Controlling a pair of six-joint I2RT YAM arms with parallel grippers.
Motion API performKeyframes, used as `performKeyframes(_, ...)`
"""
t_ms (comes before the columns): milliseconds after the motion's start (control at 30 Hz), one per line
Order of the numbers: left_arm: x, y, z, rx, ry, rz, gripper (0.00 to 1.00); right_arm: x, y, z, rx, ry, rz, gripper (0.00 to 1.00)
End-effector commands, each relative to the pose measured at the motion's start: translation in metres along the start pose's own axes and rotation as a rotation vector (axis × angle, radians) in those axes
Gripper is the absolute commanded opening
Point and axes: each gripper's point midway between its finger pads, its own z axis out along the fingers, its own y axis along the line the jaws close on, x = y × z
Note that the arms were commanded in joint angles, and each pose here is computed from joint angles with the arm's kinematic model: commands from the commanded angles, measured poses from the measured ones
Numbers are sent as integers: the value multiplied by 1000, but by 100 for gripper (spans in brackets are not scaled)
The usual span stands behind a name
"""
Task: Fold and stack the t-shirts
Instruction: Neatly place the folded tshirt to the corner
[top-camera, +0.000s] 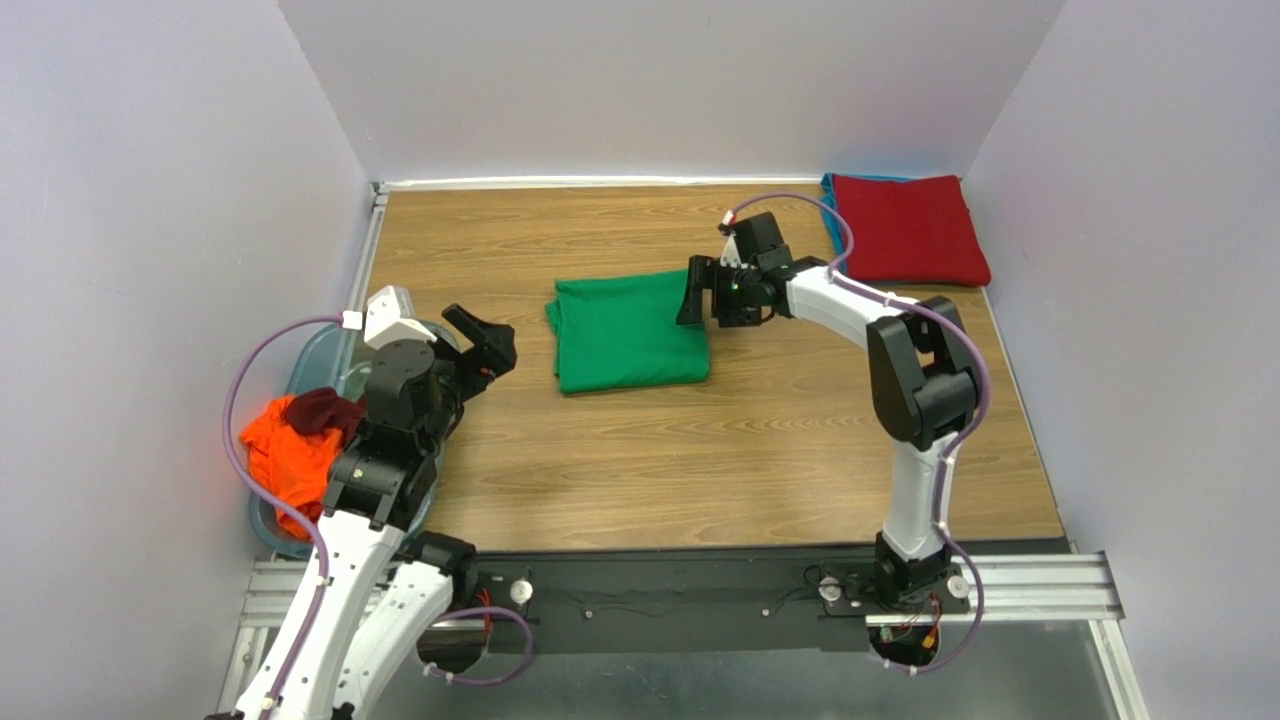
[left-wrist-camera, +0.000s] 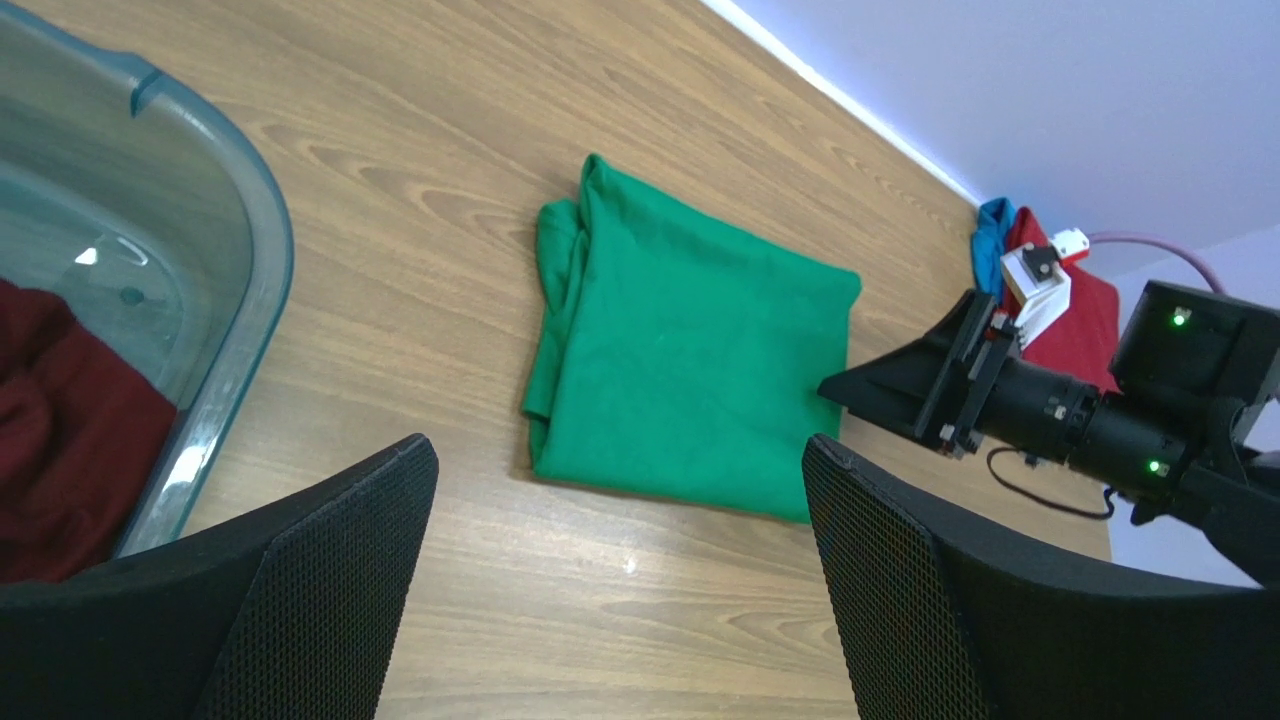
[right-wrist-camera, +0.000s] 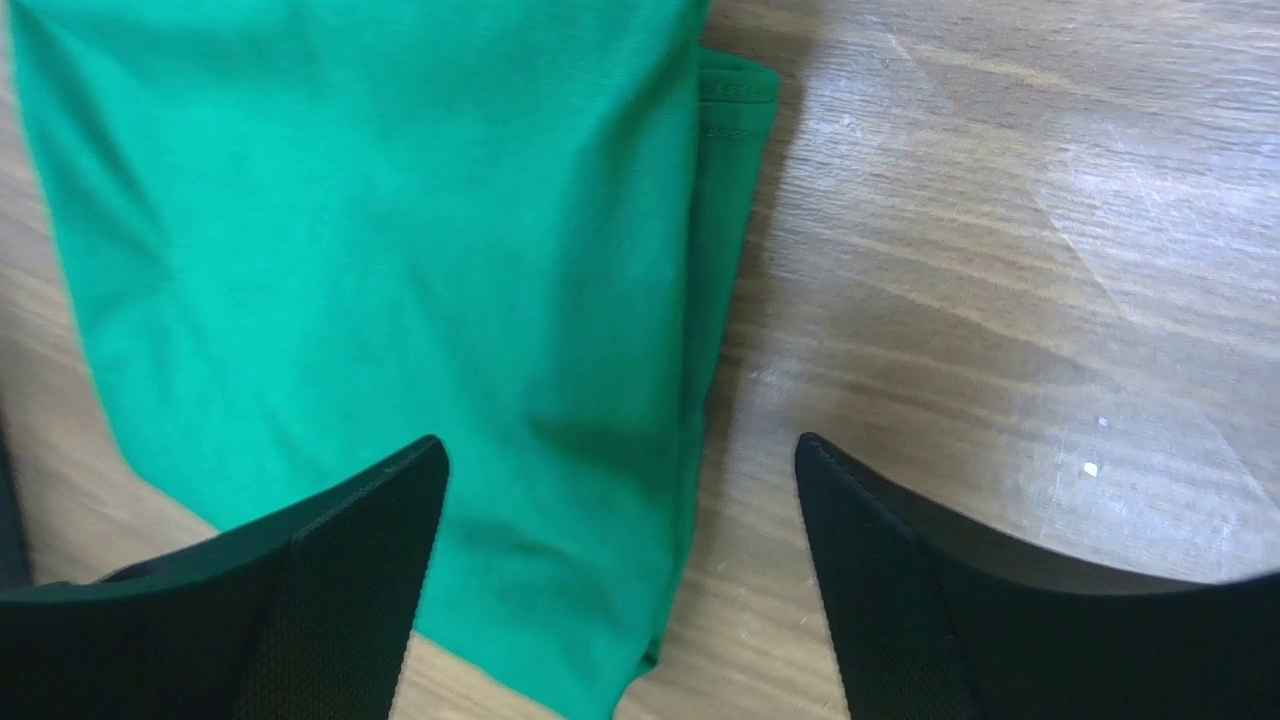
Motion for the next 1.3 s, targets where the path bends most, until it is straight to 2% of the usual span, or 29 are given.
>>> performKeyframes(0, 9, 14, -3, -37, 19, 23, 98, -1, -3, 9, 4, 20, 5, 86)
performKeyframes(67, 12, 15, -3, -37, 26, 24, 98, 6, -4, 16, -9, 45, 7, 81)
performKeyframes(200, 13, 14, -3, -32, 32, 27, 98, 15, -7, 27, -18, 80, 16, 77)
performKeyframes(300, 14, 14, -4, -26, 32, 28, 98, 24, -10, 34, -26, 109, 20, 69)
performKeyframes(467, 11, 16, -6, -33, 17, 16, 98, 37, -6, 38, -71, 153, 22, 64)
performKeyframes(567, 11, 14, -6, -25, 14, 10, 98, 42, -2, 43, -89, 171, 11, 54)
performKeyframes(767, 9, 15, -7, -27, 2, 2, 98, 51, 5, 54, -104, 194, -32, 44)
performKeyframes(1033, 8, 19, -8, -52, -6, -12, 98, 55, 16, 64, -82, 186, -145, 20)
performKeyframes(1133, 7, 21, -9, -63, -16, -15, 98, 45, 18, 64, -42, 149, -193, 7)
performKeyframes(1233, 6, 22, -10, -64, -21, -17, 98, 31, 27, 53, 8, 87, -296, 1)
performKeyframes(1267, 6, 23, -10, -67, -22, -20, 98, 23, 21, 50, 79, 50, -340, 1)
